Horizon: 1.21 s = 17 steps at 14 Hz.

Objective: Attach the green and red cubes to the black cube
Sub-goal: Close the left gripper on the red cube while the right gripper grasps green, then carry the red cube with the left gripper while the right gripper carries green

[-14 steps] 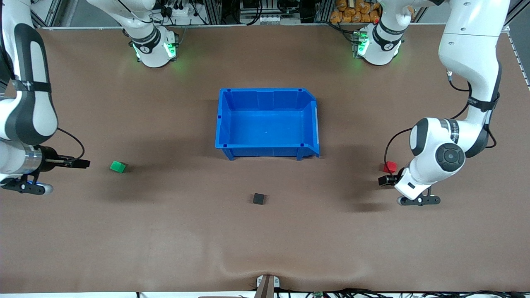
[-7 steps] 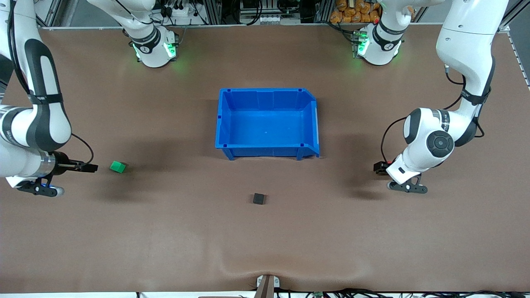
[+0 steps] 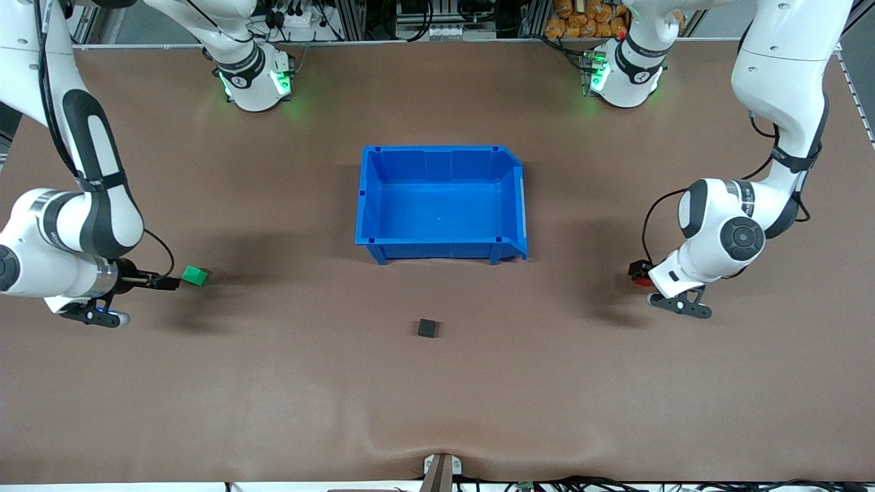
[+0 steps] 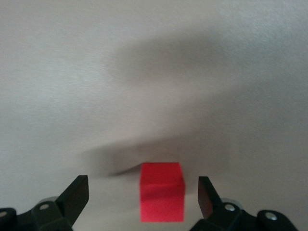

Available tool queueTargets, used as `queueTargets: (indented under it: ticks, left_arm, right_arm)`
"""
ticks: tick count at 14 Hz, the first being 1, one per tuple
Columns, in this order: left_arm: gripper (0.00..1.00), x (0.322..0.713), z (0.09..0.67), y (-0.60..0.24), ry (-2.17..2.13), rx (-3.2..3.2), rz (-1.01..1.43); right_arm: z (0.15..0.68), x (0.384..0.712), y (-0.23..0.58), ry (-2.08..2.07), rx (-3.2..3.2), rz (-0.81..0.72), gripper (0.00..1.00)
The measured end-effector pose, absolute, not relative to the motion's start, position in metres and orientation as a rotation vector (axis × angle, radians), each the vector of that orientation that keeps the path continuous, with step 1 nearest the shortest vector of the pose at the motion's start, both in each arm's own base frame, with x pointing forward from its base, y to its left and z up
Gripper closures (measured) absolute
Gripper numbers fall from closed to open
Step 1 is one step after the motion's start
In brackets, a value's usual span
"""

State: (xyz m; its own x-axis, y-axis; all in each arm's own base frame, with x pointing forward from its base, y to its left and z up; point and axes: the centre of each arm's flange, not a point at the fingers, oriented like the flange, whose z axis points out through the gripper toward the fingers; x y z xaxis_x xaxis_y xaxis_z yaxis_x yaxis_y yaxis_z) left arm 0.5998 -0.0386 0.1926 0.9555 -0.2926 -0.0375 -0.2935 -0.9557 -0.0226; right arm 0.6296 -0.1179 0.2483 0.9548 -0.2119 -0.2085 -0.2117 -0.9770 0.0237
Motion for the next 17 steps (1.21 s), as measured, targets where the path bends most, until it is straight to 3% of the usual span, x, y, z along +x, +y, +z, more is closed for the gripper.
queueTargets:
  ticks: [6,8,11,12,14,17]
  left_arm:
    - [0.04,0.596,0.181,-0.048,0.477,-3.087,0.083]
    - [0.21,0.596,0.180,-0.048,0.475,-3.088,0.084]
    - [0.55,0.596,0.180,-0.048,0.423,-3.094,0.083]
    - [0.61,0.596,0.181,-0.048,0.387,-3.099,0.080]
    - [0.60,0.600,0.184,-0.048,0.278,-3.109,0.066]
    - [0.60,0.612,0.196,-0.048,0.106,-3.120,0.010]
  right_arm:
    - [0.207,0.631,-0.117,-0.342,3.108,-0.331,0.00]
    - [0.198,0.629,-0.115,-0.372,3.126,-0.351,0.00]
    - [0.185,0.625,-0.112,-0.449,3.145,-0.379,0.00]
    - [0.181,0.623,-0.111,-0.471,3.142,-0.385,0.00]
    - [0.177,0.619,-0.110,-0.496,3.137,-0.400,0.04]
    - [0.175,0.617,-0.110,-0.543,3.127,-0.408,0.35]
